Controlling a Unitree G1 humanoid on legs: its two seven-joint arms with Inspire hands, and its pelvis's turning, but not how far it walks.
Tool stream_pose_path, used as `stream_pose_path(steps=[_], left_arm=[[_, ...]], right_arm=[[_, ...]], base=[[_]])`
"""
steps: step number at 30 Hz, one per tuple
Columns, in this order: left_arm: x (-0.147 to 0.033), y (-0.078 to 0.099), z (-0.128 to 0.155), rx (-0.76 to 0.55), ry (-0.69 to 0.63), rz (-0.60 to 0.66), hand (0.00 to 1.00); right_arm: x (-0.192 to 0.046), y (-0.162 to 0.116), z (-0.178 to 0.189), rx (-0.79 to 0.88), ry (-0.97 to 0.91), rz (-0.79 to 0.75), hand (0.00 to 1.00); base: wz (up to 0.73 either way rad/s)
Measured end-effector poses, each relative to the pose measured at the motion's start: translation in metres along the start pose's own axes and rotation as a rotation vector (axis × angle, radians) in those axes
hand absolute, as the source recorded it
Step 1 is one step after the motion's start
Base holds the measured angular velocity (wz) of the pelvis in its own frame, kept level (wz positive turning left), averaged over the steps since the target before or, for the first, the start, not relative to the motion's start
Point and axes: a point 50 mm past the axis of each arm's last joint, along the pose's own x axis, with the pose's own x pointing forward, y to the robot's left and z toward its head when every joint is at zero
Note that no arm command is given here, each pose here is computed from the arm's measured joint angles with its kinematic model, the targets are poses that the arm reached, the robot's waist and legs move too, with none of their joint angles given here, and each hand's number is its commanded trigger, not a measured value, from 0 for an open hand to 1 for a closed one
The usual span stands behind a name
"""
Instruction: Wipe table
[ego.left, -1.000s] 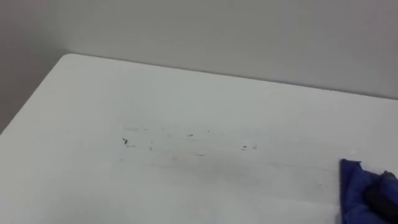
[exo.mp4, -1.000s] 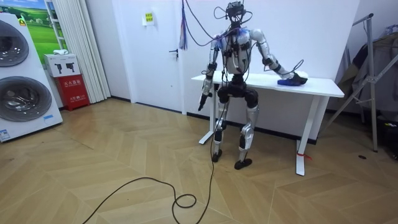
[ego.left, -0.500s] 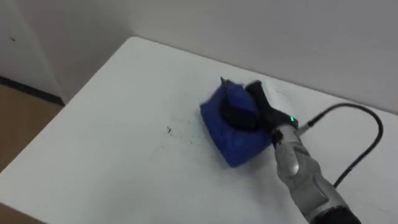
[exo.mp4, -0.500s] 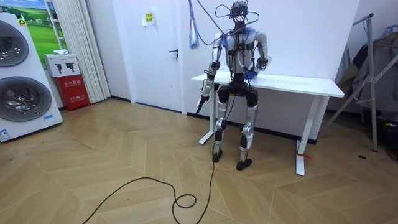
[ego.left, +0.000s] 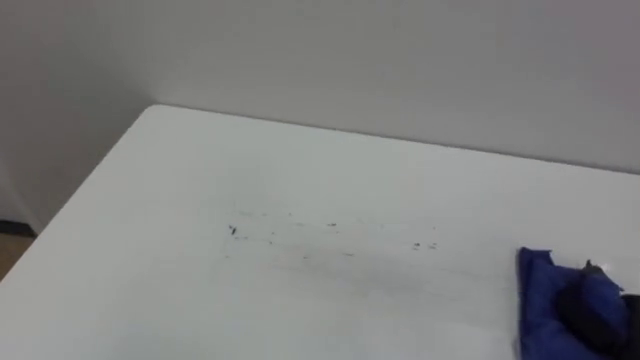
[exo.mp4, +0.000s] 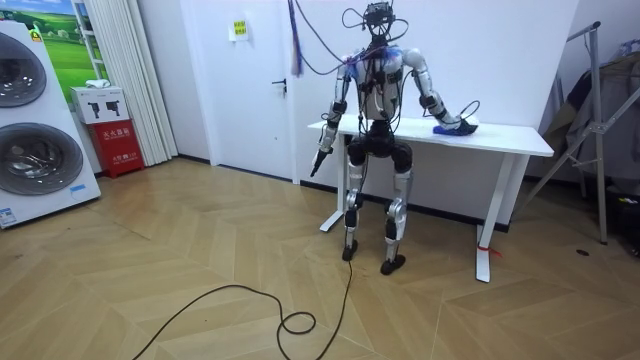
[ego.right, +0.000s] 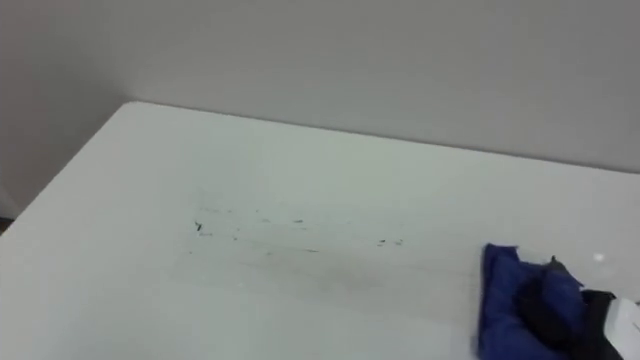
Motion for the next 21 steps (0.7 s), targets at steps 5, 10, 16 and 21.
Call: stream_pose_path(steps=[5,10,16,21], left_arm=[[0.002,-0.014,0.019,0.052,-0.026,-0.038,0.00],[0.001,-0.021,0.020,0.063,-0.020,-0.062,0.00],[-0.010,-0.025,-0.029,0.060,0.106,-0.081,0.00],[-0.007,-0.001,-0.034,-0.023,0.098,0.001,0.00]], right_arm=[[-0.019,0.048,0.150,0.015,-0.426,0.254,1.00],[-0.040,0.046,0.249,0.040,-0.767,0.332,1.00],[-0.027,0.056,0.167,-0.068,-0.643,0.292,1.00],[-0.016,0.029,0.071,-0.053,-0.414,0.132,1.00]], base=[[-0.45],[0.38],[0.40],[-0.17]])
